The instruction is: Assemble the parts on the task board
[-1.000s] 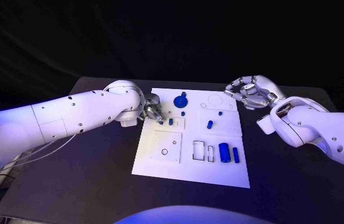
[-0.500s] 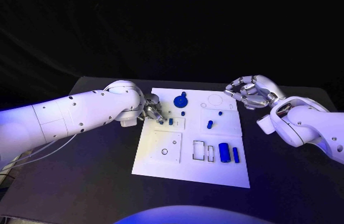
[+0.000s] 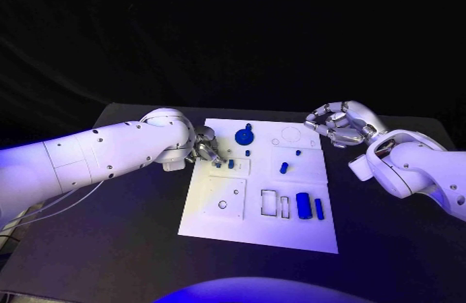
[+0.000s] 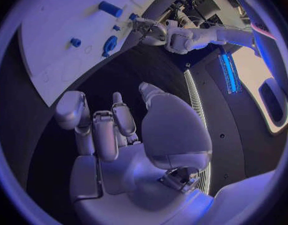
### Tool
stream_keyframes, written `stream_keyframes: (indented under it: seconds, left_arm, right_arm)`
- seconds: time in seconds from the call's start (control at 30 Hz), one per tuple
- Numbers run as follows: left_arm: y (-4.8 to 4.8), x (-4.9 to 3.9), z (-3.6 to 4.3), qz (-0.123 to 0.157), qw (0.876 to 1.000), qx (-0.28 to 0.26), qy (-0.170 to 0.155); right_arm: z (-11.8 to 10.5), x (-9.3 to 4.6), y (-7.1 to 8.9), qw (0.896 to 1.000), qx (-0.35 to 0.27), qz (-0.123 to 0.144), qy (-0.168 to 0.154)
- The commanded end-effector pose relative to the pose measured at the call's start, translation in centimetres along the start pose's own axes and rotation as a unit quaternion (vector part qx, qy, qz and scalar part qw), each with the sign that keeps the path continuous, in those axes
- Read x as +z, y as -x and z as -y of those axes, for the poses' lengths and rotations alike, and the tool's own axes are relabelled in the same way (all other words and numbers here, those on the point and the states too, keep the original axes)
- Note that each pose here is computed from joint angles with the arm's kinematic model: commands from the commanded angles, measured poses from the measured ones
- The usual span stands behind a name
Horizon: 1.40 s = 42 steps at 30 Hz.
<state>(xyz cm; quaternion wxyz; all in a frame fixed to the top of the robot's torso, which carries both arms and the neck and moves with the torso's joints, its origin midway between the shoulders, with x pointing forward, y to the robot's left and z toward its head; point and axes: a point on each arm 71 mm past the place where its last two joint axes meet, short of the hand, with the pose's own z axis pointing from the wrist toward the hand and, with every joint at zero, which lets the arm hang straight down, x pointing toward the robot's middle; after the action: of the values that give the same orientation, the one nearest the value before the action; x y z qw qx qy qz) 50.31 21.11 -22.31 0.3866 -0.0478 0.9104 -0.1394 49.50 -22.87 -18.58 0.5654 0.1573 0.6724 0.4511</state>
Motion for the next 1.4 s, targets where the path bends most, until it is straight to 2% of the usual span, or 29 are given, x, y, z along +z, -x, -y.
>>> stream_keyframes:
  seconds: [0.03, 0.27, 0.57, 0.87, 1.03, 1.17, 1.23, 1.33, 1.4]
  left_arm:
    - [-0.14, 0.0, 0.11, -0.006, 1.0, -0.001, -0.006]
    - [-0.19, -0.28, 0.34, 0.0, 1.0, -0.008, -0.013]
    - [0.59, -0.62, 0.21, 0.036, 0.998, -0.054, -0.023]
    - [1.01, -0.89, 0.03, 0.046, 0.996, -0.072, -0.024]
    - [1.56, -1.31, 0.41, 0.062, 0.994, -0.083, -0.038]
    - [2.25, -1.71, 1.24, 0.093, 0.985, -0.11, -0.091]
    - [2.66, -1.87, 1.97, 0.123, 0.975, -0.121, -0.142]
    - [2.71, -1.94, 2.85, 0.156, 0.96, -0.124, -0.199]
    - [2.39, -1.89, 3.27, 0.172, 0.951, -0.121, -0.227]
  right_arm:
    - [0.0, 0.0, -0.1, 1.0, 0.0, -0.005, 0.002]
    - [0.1, 0.0, -0.2, 1.0, 0.0, -0.005, 0.0]
    - [0.2, 0.0, -0.2, 1.0, 0.0, -0.004, -0.002]
    - [0.3, -0.1, -0.1, 1.0, 0.0, -0.003, -0.004]
    - [0.4, -0.1, -0.1, 1.0, 0.0, -0.003, -0.004]
    - [0.4, -0.1, -0.1, 1.0, 0.0, -0.003, -0.004]
    - [0.3, -0.1, -0.2, 1.0, 0.0, -0.002, -0.004]
    - [0.3, -0.1, -0.2, 1.0, 0.0, -0.002, -0.003]
    - [0.3, -0.1, -0.2, 1.0, 0.0, -0.001, -0.003]
